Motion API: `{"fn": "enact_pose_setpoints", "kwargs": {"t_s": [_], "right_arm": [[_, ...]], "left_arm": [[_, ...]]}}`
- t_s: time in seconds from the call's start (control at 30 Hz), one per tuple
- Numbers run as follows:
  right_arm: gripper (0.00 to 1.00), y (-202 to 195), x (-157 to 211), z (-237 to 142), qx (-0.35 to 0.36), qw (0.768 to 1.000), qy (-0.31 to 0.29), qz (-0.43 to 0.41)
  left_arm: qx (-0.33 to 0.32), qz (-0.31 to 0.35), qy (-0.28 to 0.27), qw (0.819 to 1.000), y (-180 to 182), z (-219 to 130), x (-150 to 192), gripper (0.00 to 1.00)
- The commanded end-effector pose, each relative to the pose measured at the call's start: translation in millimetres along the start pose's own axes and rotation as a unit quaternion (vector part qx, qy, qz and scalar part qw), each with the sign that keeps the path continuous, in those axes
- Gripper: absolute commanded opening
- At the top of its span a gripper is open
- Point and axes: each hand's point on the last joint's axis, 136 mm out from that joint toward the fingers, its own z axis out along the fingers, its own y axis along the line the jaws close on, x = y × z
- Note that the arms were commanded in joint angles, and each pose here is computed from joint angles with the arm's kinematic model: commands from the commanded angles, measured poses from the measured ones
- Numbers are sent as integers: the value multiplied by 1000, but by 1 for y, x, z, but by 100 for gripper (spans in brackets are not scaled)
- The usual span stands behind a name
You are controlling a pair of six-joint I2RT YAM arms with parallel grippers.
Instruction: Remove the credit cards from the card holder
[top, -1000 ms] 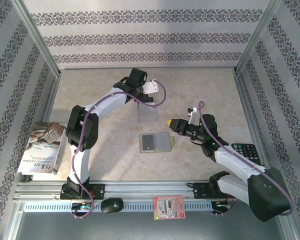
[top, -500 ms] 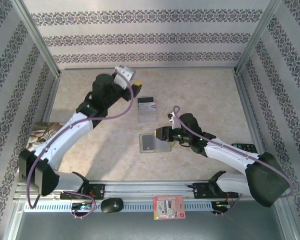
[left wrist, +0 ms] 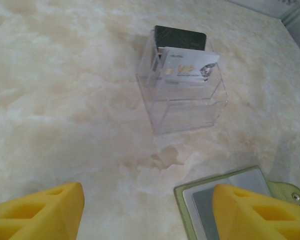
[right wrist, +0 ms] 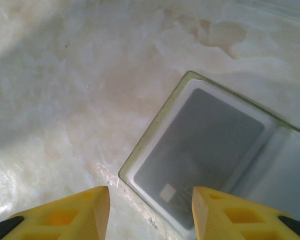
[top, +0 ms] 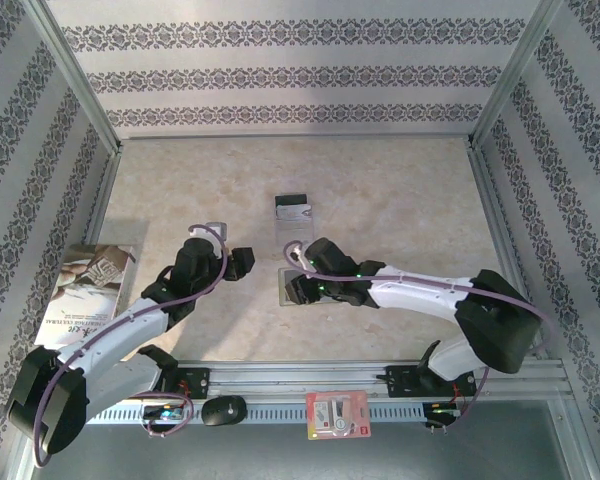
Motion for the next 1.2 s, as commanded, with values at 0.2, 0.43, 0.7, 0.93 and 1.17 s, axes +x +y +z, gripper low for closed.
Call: {"fn": "enact_pose_setpoints", "kwargs": {"t_s": [0.2,0.43,0.7,0.93,1.17], "right_arm": [[47,-12,0,27,106,986,58,-111],[45,-18,11,41,146,974,90,-151],[30,-21,21,52,152,970,107,-155],[4,-14,11,51,134,977,73,-149],[0,-3,-9,35,68,993,-9,-94]], "left_arm": [[-39,-60,-4,997,22,-8,10,68],[-39,-55,4,998,22,-5,14,68],[-31,-49,7,998,19,-4,14,68],[-4,-43,29,999,9,2,21,63],[40,-48,58,996,-9,15,33,57]]}}
